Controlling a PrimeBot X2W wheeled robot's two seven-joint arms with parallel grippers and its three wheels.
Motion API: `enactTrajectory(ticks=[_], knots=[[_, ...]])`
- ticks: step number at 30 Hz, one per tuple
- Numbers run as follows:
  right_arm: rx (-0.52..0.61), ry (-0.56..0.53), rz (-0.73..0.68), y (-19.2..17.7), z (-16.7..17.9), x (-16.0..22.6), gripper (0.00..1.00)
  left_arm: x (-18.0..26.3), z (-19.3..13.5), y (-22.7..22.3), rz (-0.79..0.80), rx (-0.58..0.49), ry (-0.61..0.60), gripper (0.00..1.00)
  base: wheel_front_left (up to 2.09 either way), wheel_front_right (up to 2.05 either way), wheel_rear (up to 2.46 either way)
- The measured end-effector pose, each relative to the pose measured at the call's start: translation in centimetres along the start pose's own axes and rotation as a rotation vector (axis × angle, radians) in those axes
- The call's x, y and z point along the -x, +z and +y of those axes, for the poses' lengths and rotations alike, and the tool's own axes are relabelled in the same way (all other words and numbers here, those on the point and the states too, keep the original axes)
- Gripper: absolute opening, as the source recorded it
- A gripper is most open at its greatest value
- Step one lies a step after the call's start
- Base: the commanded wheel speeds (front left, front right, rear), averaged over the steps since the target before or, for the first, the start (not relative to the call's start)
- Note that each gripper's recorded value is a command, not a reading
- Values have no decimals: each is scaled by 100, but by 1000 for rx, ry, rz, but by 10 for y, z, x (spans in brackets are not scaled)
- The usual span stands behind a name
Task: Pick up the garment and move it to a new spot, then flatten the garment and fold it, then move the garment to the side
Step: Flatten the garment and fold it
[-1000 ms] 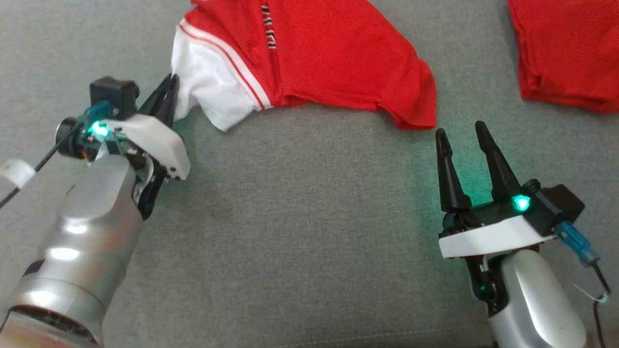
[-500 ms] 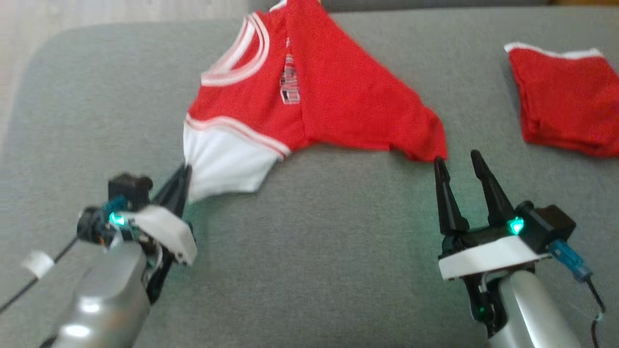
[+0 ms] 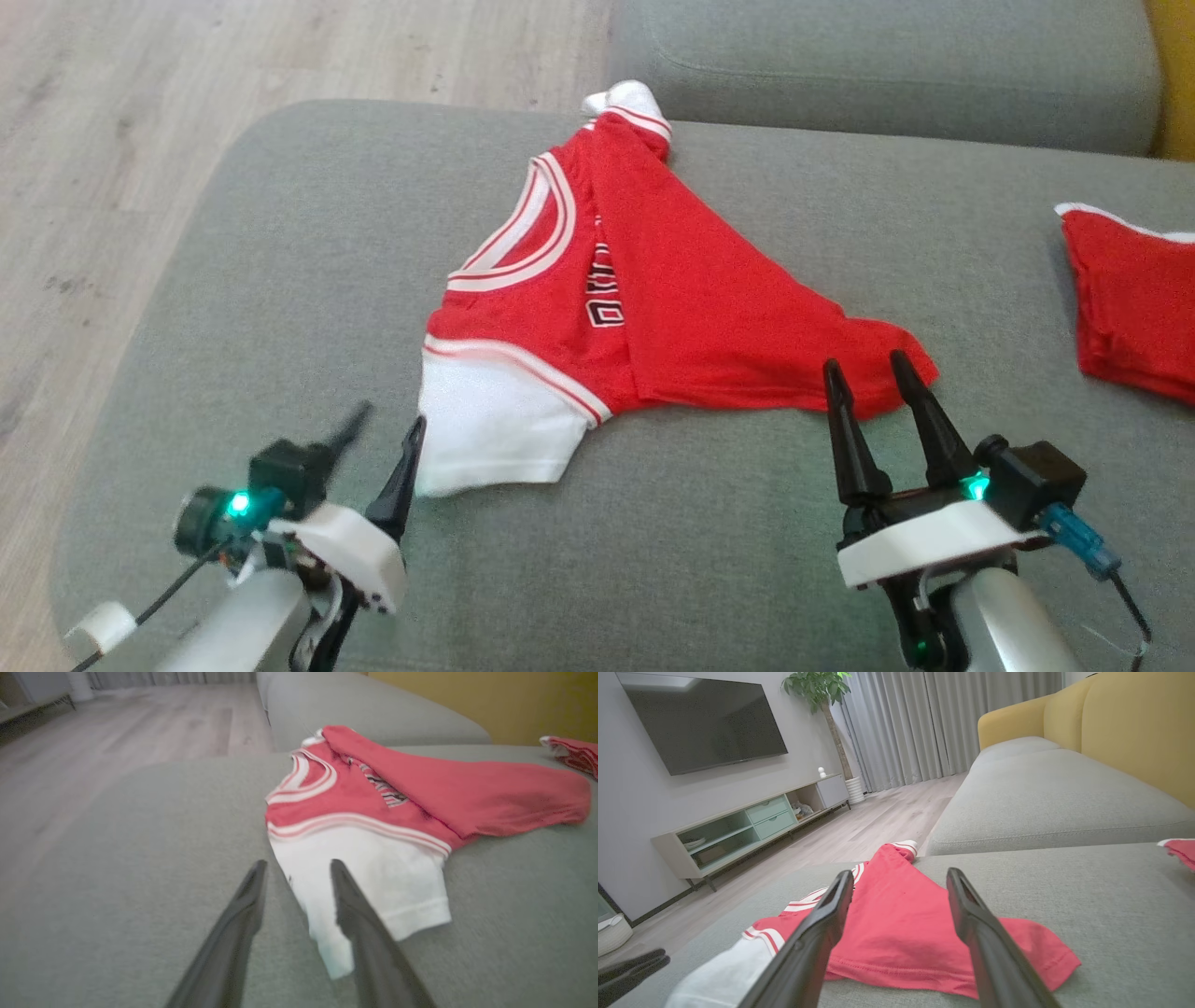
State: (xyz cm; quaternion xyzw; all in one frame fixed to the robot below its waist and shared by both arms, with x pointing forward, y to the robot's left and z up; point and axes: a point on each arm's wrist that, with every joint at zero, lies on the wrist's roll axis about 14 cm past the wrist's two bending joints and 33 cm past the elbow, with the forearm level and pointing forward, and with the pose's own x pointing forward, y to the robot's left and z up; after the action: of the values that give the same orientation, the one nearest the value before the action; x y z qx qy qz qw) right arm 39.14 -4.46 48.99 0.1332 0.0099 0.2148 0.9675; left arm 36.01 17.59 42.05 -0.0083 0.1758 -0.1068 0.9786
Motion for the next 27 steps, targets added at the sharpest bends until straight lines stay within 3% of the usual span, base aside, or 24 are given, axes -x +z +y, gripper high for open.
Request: enactTrajectory(ticks=[4, 12, 18, 27], knots=[[7, 22, 4, -1, 6, -4, 100, 5, 12, 35, -144, -42, 79, 100, 0, 0, 0], [35, 55, 25, -8, 14, -9, 100, 18, -1, 74, -316, -152, 137, 100, 0, 0, 0], [53, 92, 56, -19, 24, -14, 100, 33, -8, 62, -327, -96, 180, 100, 0, 0, 0], [192, 282, 220, -66, 67, -38, 100, 32, -1, 57, -320, -27, 200, 100, 0, 0, 0]])
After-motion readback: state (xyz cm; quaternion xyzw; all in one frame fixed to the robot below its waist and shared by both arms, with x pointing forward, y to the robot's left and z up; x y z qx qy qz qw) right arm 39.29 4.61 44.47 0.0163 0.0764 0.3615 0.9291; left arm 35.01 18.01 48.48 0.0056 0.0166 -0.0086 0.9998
